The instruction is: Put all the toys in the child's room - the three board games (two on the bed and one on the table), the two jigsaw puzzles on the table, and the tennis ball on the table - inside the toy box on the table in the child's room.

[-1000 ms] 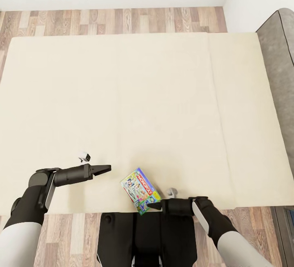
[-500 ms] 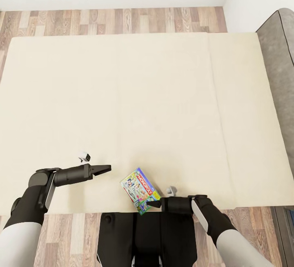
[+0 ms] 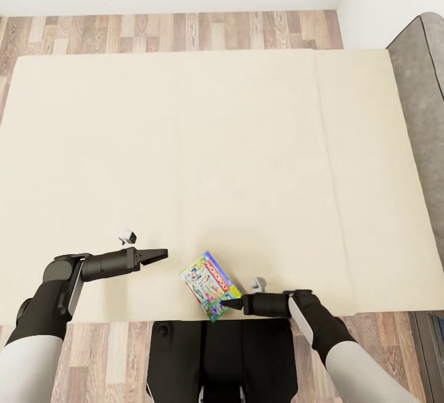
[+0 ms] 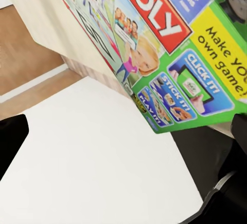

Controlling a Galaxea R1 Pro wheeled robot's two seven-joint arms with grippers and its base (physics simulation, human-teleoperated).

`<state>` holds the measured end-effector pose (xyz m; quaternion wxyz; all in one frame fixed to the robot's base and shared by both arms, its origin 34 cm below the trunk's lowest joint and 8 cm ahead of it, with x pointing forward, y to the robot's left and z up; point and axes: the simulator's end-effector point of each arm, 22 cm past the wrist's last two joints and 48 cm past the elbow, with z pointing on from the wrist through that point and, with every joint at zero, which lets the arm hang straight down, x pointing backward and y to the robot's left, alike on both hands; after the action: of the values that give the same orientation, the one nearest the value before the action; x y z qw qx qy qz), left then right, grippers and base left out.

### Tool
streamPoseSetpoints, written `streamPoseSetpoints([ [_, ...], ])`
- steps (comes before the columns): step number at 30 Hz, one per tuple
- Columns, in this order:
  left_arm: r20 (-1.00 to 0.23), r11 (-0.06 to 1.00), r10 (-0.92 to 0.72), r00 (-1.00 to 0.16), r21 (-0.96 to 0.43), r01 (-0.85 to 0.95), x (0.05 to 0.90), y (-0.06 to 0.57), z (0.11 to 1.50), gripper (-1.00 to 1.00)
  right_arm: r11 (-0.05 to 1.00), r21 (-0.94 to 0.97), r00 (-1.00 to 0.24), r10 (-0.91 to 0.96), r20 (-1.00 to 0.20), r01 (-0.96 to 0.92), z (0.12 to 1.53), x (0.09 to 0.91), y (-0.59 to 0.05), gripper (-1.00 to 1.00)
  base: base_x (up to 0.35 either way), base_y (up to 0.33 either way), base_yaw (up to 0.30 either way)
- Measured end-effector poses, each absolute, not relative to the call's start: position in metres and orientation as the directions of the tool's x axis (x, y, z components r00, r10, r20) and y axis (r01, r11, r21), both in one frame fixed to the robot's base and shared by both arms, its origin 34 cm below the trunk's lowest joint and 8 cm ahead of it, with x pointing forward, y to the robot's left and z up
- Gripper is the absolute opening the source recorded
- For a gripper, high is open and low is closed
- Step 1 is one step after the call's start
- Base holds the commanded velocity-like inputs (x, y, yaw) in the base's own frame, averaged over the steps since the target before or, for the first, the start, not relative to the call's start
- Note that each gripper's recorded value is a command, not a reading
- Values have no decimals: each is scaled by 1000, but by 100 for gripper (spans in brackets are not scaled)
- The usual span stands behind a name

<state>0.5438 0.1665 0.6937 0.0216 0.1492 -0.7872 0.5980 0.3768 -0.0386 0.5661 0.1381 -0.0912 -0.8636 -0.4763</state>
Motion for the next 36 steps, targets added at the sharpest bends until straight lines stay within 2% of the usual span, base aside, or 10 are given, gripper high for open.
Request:
streamPoseSetpoints([
  [12, 212, 241, -208, -955, -935, -260, 544, 167, 693, 100, 521, 810, -955, 34, 296, 269, 567, 383, -33, 100, 0, 0, 0],
  [19, 211, 241, -207, -955, -935, -259, 543, 166, 693, 100, 524, 824, -973, 38, 229, 215, 568, 403, -34, 100, 0, 0, 0],
  [22, 211, 241, -206, -955, -935, -259, 543, 166, 693, 100, 526, 820, -971, 45, 237, 225, 568, 405, -33, 100, 0, 0, 0],
  [27, 211, 241, -205, -956, -936, -258, 543, 165, 693, 100, 539, 789, -947, 52, 317, 294, 567, 397, -34, 100, 0, 0, 0],
  [36, 211, 241, -206, -956, -935, -259, 543, 165, 693, 100, 545, 780, -938, 40, 344, 309, 568, 391, -34, 100, 0, 0, 0],
])
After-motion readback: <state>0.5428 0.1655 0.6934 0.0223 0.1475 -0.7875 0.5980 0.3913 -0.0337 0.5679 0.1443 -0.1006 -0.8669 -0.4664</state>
